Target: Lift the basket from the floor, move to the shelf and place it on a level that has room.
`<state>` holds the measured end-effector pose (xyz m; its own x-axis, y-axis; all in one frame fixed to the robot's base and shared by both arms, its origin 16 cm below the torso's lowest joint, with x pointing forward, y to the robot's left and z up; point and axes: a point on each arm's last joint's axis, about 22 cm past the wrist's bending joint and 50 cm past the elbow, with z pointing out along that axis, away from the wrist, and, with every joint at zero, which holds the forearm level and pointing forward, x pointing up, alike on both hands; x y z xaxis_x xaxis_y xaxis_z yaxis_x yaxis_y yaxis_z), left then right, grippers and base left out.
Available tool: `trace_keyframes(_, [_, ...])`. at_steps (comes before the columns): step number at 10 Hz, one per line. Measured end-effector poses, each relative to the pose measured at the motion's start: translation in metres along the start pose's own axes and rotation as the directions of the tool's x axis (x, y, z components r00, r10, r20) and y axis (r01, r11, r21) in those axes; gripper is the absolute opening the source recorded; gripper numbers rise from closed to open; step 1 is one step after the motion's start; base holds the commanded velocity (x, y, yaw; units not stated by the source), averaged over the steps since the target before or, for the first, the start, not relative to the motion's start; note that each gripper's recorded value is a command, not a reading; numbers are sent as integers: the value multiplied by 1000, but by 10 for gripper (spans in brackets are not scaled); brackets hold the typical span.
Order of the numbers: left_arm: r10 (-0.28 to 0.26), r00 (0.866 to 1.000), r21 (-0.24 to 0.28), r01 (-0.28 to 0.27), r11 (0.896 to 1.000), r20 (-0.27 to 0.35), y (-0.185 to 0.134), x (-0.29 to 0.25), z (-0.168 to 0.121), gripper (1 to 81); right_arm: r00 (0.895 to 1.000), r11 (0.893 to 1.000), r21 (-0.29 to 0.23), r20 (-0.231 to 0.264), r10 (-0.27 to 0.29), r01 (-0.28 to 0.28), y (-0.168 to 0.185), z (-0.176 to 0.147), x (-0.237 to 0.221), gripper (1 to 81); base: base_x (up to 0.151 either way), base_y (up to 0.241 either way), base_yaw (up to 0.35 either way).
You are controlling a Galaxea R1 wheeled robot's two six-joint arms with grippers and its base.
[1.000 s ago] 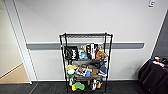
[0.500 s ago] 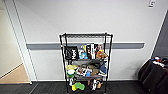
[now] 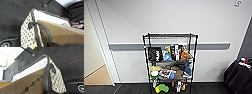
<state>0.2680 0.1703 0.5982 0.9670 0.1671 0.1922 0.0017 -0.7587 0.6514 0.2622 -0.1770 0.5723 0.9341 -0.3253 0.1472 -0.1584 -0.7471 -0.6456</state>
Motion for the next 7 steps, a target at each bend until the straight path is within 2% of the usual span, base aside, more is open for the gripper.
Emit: trace_keyframes(7, [0, 1000, 0, 0, 1000, 1, 0, 0, 0, 10, 1000, 1000, -2, 0, 9, -9, 3, 2, -8, 10, 99, 0, 0])
